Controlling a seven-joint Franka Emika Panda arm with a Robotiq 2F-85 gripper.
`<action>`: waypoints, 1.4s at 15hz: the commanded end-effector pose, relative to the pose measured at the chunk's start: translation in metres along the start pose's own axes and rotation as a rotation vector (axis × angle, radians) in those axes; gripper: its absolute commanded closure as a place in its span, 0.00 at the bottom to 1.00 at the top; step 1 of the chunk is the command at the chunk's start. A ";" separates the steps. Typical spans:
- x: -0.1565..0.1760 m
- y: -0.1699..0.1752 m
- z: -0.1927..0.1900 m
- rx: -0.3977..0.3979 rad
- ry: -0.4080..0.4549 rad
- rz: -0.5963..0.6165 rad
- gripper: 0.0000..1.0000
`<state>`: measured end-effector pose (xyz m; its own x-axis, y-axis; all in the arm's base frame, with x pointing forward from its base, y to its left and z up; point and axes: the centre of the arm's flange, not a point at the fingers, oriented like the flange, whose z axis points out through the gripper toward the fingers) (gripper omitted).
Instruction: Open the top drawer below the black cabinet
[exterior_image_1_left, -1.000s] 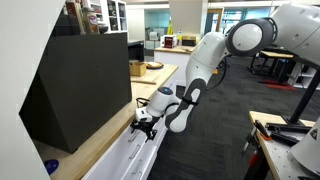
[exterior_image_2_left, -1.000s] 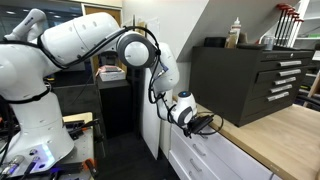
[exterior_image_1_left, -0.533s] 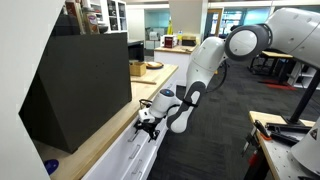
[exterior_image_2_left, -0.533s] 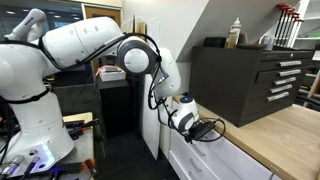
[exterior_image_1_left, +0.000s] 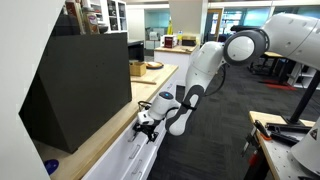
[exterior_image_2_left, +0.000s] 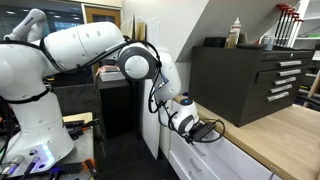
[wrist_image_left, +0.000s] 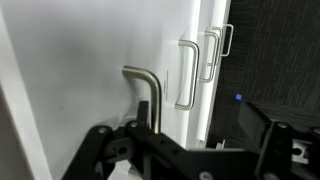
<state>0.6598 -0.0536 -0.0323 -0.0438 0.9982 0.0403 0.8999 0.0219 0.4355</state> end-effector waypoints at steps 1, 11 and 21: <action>-0.003 0.011 -0.009 -0.039 0.021 -0.044 0.37; 0.003 0.021 -0.015 -0.077 0.031 -0.086 0.94; 0.005 -0.001 -0.030 -0.075 0.013 -0.090 0.93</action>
<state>0.6753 -0.0470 -0.0142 -0.0986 0.9947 0.0302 0.8609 0.0701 0.5039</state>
